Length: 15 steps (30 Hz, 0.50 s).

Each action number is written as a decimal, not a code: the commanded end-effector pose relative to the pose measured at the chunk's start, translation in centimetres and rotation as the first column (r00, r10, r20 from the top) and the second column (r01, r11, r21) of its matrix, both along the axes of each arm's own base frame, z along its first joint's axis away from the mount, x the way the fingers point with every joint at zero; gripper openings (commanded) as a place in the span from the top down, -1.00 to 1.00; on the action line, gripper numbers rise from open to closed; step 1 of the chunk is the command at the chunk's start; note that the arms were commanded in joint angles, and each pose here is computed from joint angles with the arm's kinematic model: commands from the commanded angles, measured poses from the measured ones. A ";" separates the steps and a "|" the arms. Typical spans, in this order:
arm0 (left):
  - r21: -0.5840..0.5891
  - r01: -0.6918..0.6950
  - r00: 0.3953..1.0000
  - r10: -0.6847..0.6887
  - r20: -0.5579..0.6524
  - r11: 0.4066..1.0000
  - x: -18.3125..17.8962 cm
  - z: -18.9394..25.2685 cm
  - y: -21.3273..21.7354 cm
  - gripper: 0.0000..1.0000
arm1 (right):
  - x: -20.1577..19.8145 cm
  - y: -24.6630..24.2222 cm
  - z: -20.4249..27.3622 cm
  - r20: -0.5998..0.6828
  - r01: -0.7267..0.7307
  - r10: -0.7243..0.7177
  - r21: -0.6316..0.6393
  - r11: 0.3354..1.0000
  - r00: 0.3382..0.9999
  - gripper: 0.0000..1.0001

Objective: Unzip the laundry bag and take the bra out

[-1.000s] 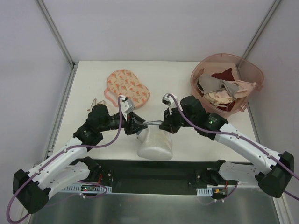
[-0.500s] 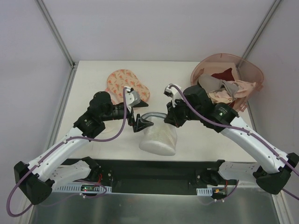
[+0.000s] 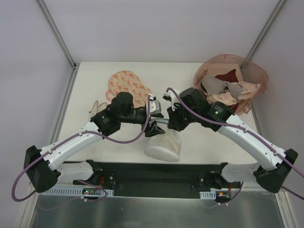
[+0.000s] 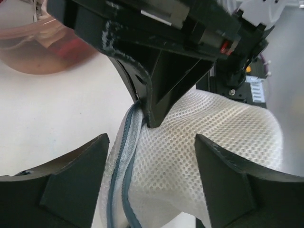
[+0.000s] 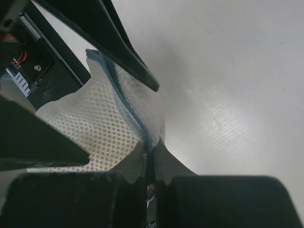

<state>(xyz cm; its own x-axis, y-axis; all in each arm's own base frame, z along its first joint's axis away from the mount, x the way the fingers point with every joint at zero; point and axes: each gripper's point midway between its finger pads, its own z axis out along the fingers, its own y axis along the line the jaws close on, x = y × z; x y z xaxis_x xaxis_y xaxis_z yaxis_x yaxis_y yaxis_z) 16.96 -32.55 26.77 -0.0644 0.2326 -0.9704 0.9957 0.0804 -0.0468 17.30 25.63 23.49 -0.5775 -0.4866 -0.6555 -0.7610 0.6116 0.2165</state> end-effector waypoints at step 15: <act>-0.004 0.078 0.997 -0.078 0.025 0.997 -0.6 -0.8 -0.9 1.00 | 1.0 -6.7 3.0 0.020 0.415 -0.433 0.250 0.875 0.901 -0.92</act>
